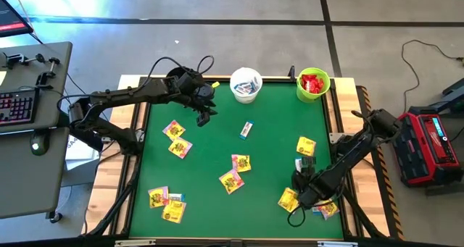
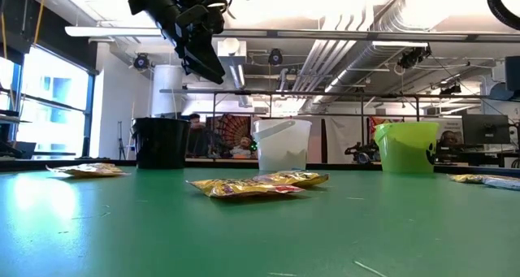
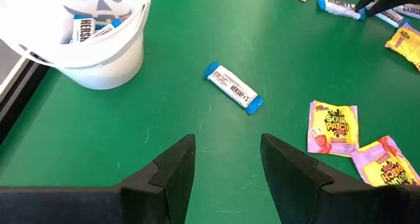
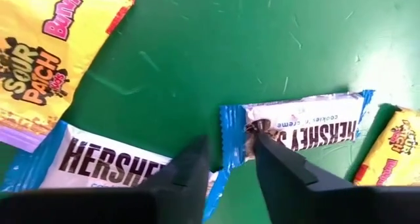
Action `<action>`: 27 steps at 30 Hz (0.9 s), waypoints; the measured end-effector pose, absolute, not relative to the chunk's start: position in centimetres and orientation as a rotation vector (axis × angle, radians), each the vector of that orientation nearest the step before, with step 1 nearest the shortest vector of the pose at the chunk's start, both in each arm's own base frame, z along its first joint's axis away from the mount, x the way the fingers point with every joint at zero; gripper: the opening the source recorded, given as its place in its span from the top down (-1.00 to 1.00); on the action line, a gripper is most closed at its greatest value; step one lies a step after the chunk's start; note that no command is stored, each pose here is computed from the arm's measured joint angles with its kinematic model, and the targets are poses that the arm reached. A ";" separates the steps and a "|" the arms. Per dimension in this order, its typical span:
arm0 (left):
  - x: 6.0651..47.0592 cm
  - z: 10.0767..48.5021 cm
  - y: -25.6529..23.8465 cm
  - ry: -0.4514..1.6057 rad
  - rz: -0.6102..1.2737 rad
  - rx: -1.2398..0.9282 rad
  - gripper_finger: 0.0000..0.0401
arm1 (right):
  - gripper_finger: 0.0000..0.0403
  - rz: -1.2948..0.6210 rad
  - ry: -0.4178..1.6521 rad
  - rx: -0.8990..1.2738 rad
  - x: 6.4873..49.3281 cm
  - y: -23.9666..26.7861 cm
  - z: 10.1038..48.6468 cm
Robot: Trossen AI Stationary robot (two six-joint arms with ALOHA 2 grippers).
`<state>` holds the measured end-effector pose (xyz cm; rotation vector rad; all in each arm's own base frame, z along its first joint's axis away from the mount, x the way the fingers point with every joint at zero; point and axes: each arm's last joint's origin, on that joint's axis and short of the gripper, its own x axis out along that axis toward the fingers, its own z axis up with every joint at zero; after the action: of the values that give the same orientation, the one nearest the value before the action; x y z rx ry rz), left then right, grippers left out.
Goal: Sort candy by brand, put in halloween buckets
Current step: Put the white candy into the white bucket
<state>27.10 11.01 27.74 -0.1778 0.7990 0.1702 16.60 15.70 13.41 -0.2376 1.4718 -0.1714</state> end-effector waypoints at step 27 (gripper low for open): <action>27.1 27.8 11.0 0.797 0.175 -0.192 0.18 | 1.00 -0.269 1.371 0.055 19.2 14.0 20.6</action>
<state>27.11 11.01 27.75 -0.1918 0.7965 0.1755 19.15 14.00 20.57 0.0553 1.3707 -0.2685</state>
